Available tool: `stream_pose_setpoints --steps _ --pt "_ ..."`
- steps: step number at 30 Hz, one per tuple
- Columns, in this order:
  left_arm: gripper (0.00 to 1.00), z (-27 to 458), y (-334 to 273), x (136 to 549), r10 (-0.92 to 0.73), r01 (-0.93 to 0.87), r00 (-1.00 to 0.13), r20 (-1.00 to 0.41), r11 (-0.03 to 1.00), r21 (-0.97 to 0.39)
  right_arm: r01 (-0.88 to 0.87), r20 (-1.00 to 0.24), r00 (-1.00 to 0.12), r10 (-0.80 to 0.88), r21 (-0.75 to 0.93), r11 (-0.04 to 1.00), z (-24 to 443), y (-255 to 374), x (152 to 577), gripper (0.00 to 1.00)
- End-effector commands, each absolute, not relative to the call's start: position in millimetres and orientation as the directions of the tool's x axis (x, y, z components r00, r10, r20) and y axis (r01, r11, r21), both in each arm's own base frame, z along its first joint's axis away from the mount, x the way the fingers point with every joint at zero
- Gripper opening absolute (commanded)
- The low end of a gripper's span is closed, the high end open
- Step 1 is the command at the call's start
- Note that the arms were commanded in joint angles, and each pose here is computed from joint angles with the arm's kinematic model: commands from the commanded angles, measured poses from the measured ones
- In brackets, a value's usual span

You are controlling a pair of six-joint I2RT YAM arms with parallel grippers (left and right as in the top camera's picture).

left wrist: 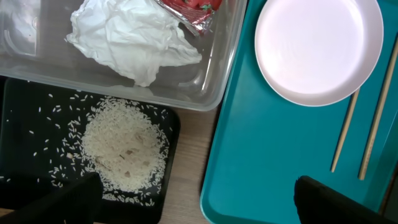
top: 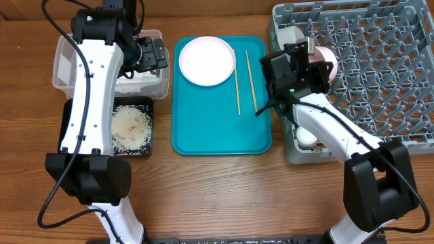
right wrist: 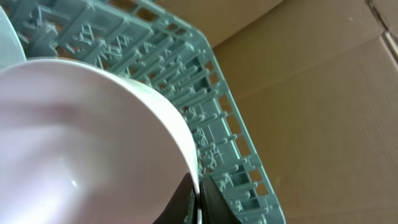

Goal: Sort waste into correct bins and load items into the dishwasher
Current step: 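Carry the pink bowl into the dish rack and release it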

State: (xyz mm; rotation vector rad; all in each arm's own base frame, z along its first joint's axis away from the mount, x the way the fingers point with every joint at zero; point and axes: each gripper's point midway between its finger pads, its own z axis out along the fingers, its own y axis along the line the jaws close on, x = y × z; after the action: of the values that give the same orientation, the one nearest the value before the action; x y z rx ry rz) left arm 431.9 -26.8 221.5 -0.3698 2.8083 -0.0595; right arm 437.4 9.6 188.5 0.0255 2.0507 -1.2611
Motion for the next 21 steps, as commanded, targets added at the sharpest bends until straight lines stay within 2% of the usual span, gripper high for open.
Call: stream_pose_setpoints --steps 1,15,21 --pt "1.00 230 -23 435 -0.249 -0.239 -0.912 -0.325 0.968 -0.073 0.342 -0.538 -0.755 -0.374 -0.811 0.475 195 8 439 0.04" --pt "1.00 230 -23 435 -0.249 -0.239 -0.912 -0.325 0.968 -0.072 0.333 -0.515 -0.769 -0.378 -0.828 0.450 198 -2 442 0.04" --pt "1.00 230 -23 435 -0.249 -0.239 -0.912 -0.325 0.968 -0.072 0.260 -0.435 -0.808 -0.397 -0.868 0.423 191 -3 434 0.04"
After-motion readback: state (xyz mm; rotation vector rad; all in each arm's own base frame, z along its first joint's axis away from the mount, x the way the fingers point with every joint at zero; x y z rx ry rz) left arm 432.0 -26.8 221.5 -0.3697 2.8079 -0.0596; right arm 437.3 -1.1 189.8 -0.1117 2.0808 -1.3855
